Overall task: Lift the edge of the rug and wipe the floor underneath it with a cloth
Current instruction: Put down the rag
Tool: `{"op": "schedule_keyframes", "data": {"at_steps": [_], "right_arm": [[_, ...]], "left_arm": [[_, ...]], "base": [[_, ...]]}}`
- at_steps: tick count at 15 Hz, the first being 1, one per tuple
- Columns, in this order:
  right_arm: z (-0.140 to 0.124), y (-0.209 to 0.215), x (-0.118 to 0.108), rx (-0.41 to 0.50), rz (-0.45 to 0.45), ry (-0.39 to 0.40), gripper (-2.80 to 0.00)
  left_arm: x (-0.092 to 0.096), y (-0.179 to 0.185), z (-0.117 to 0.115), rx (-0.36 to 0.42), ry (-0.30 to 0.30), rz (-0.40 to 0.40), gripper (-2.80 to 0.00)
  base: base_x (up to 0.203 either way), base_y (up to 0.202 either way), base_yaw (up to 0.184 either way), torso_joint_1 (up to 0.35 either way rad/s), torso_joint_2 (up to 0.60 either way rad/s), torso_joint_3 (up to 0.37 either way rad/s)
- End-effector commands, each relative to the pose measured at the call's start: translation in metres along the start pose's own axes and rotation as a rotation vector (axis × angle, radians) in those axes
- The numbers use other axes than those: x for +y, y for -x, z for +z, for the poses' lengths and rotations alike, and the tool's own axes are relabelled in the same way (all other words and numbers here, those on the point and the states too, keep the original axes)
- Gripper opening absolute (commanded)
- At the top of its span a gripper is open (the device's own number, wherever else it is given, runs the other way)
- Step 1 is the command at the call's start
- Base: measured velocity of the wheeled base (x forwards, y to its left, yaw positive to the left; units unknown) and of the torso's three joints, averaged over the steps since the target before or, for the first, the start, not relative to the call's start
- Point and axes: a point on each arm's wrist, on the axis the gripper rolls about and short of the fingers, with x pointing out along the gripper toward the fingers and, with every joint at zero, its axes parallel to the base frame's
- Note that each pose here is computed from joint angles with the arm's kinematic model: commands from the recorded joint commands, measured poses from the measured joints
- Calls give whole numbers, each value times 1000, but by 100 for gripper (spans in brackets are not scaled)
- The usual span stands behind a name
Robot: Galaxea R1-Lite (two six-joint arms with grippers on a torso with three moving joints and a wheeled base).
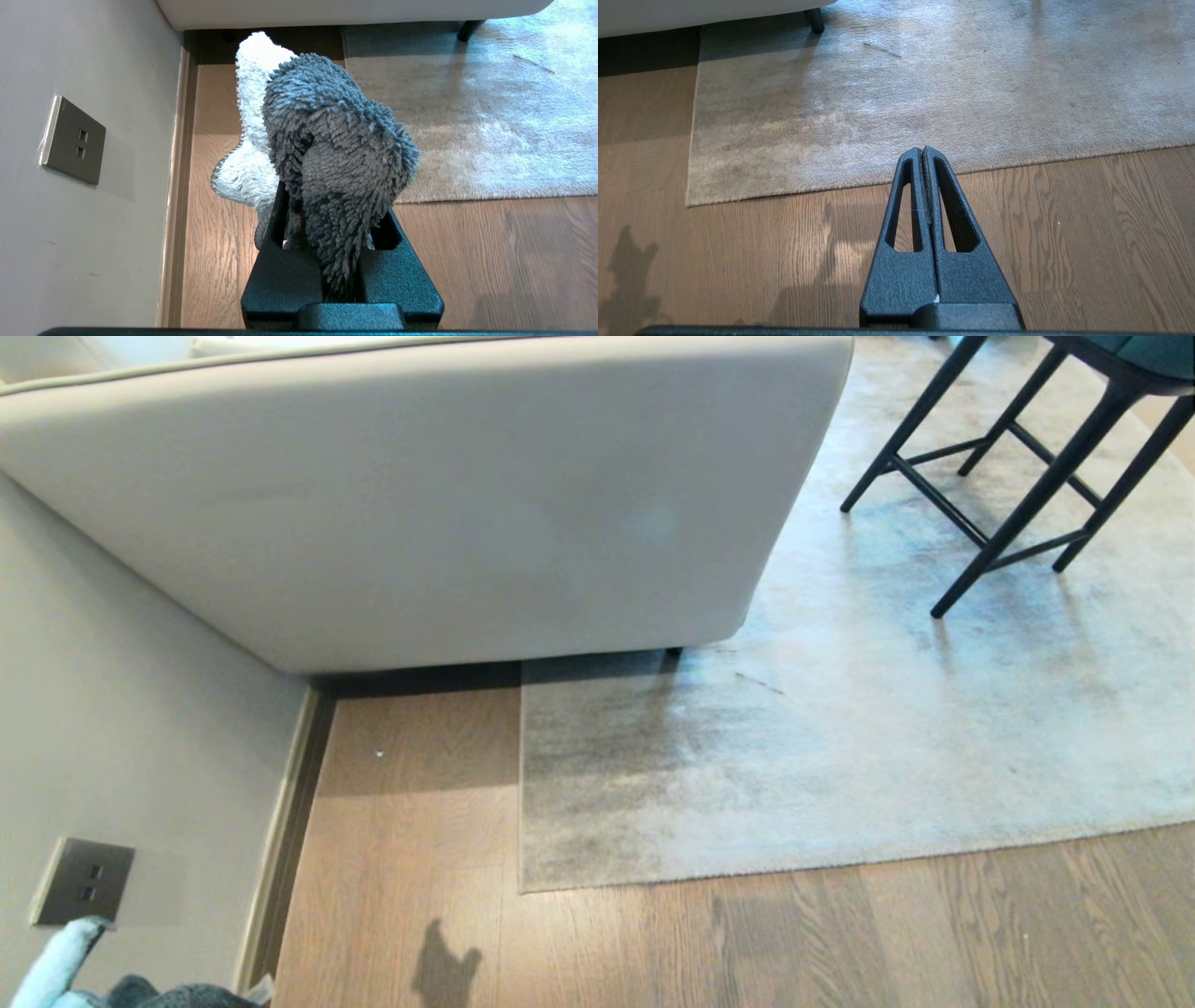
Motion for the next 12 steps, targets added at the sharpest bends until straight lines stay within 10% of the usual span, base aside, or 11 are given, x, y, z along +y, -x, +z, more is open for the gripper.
{"op": "schedule_keyframes", "data": {"at_steps": [1, 12], "right_arm": [[0, 0, 0, 2, 0, 0, -280], [0, 0, 0, 1, 0, 0, -280]], "left_arm": [[0, 0, 0, -1, 1, 1, -280], [0, 0, 0, -3, 3, 0, -280]], "base": [[0, 0, 0, 0, 0, 0], [0, 0, 0, 0, 0, 0]]}}
